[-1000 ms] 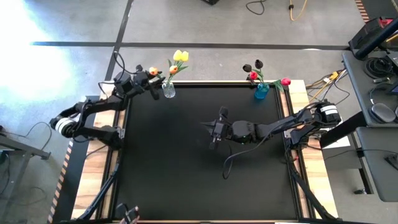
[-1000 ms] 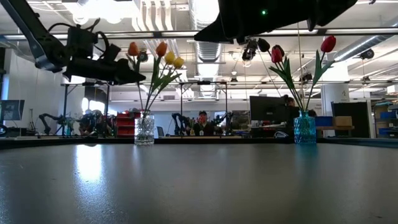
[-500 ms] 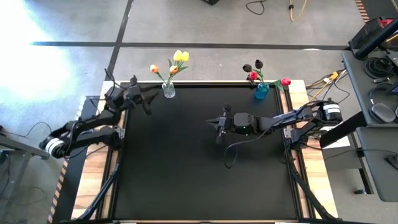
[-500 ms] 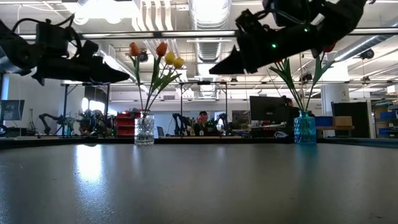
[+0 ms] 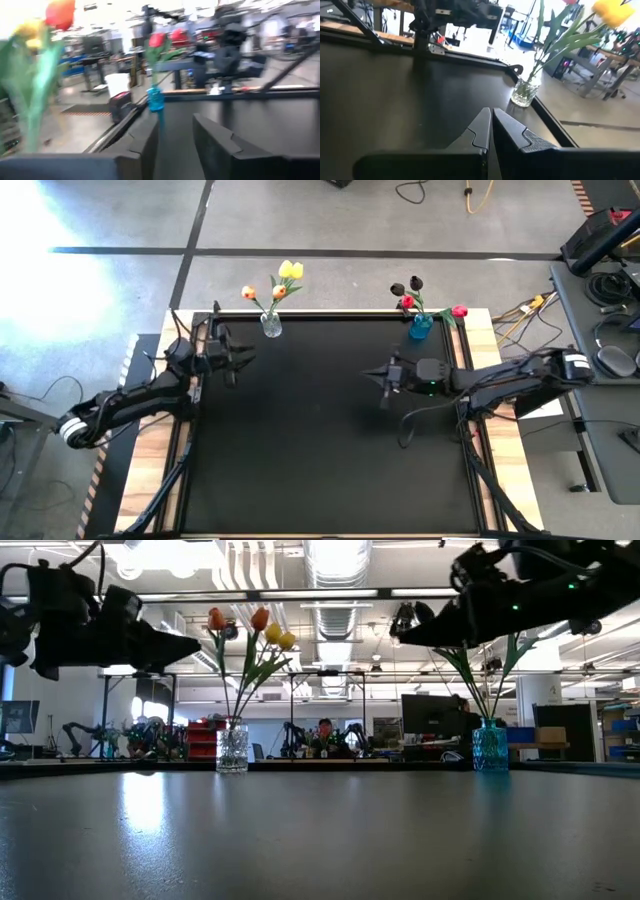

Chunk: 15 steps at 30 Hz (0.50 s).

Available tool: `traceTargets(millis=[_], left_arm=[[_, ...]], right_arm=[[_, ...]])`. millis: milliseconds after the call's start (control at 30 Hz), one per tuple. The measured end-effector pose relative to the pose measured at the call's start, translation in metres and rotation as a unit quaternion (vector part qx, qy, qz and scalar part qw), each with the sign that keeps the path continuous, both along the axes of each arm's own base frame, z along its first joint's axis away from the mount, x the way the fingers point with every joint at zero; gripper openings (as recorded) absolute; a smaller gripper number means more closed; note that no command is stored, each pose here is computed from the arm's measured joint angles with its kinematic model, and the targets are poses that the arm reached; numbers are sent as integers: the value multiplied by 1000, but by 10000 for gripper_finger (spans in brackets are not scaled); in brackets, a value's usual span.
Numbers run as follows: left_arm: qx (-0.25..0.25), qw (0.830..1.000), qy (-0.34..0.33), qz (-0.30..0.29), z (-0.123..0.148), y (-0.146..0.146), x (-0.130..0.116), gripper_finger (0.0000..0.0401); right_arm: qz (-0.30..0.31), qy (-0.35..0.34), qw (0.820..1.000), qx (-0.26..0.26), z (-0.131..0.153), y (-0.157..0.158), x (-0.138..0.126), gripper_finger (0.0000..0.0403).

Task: Sort flowers into vase by color
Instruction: Return to Home Position

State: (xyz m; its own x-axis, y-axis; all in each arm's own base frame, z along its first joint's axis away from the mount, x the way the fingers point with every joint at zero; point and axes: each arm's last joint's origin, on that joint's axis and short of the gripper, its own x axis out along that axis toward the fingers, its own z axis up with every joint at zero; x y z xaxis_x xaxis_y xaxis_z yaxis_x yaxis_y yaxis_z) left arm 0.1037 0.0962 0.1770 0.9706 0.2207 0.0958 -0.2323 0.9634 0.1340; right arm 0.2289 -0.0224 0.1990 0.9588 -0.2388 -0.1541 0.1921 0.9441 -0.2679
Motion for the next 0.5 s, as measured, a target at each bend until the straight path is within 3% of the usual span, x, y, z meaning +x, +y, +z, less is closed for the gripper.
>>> traceTargets(millis=[300, 500], left_arm=[[1, 998, 6, -59, 2, -23, 20, 11], [-7, 998, 19, -57, 0, -25, 17, 2]], right_arm=[[27, -29, 999, -2, -11, 4, -39, 12], [64, -52, 997, 1, -12, 2, -54, 12]])
